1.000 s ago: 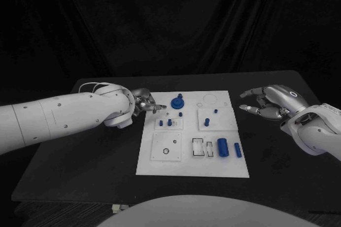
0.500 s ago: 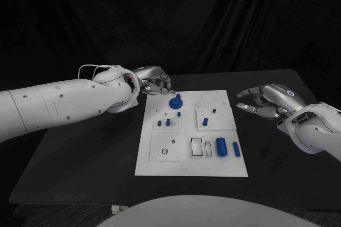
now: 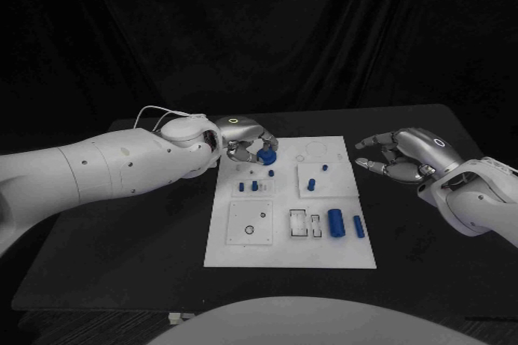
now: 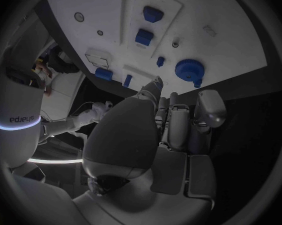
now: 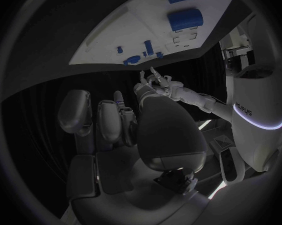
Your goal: Assemble the parts on the task board
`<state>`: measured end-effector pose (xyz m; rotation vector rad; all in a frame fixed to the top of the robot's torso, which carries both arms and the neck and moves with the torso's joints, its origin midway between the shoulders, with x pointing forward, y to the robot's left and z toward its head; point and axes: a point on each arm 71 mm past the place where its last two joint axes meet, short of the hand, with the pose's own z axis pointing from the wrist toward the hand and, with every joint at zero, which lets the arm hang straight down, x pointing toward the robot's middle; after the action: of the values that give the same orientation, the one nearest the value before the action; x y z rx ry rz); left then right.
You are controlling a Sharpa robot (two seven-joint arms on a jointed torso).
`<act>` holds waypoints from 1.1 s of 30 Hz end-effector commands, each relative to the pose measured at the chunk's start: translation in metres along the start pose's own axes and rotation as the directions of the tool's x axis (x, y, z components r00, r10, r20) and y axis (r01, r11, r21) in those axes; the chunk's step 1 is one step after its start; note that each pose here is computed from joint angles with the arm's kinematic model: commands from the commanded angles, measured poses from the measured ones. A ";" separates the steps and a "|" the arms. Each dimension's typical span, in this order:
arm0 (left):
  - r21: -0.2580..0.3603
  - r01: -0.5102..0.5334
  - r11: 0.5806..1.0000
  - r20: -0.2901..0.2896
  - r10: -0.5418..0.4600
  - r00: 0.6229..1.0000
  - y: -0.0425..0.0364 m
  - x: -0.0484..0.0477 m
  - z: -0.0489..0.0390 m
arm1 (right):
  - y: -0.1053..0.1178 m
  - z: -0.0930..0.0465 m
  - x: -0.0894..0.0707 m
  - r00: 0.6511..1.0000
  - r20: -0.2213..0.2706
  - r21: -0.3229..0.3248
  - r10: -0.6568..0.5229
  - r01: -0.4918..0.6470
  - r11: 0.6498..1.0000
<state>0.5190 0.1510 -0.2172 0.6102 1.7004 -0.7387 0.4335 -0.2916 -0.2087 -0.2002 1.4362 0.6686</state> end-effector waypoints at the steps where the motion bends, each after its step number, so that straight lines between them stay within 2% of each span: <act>1: 0.114 -0.115 0.987 -0.006 0.117 0.993 -0.0071 0.0056 0.0018 | 0.001 -0.001 0.000 1.000 0.011 -0.005 0.005 -0.005 1.000; 11: 0.120 -0.137 0.983 -0.007 0.139 0.990 -0.0072 0.0140 0.0105 | 0.003 -0.001 0.001 1.000 -0.002 -0.004 0.011 -0.011 1.000; 18: 0.128 -0.131 0.983 -0.024 0.135 0.991 -0.0106 0.0202 0.0170 | 0.003 0.000 0.002 1.000 -0.006 -0.004 0.012 -0.012 1.000; 33: 0.127 -0.111 0.986 -0.052 0.118 0.992 -0.0124 0.0380 0.0218 | 0.002 -0.001 0.002 1.000 -0.009 -0.001 0.012 -0.012 1.000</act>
<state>0.5165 0.1297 -0.2547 0.8002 1.6728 -0.7374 0.4323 -0.2898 -0.2093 -0.1985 1.4421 0.6791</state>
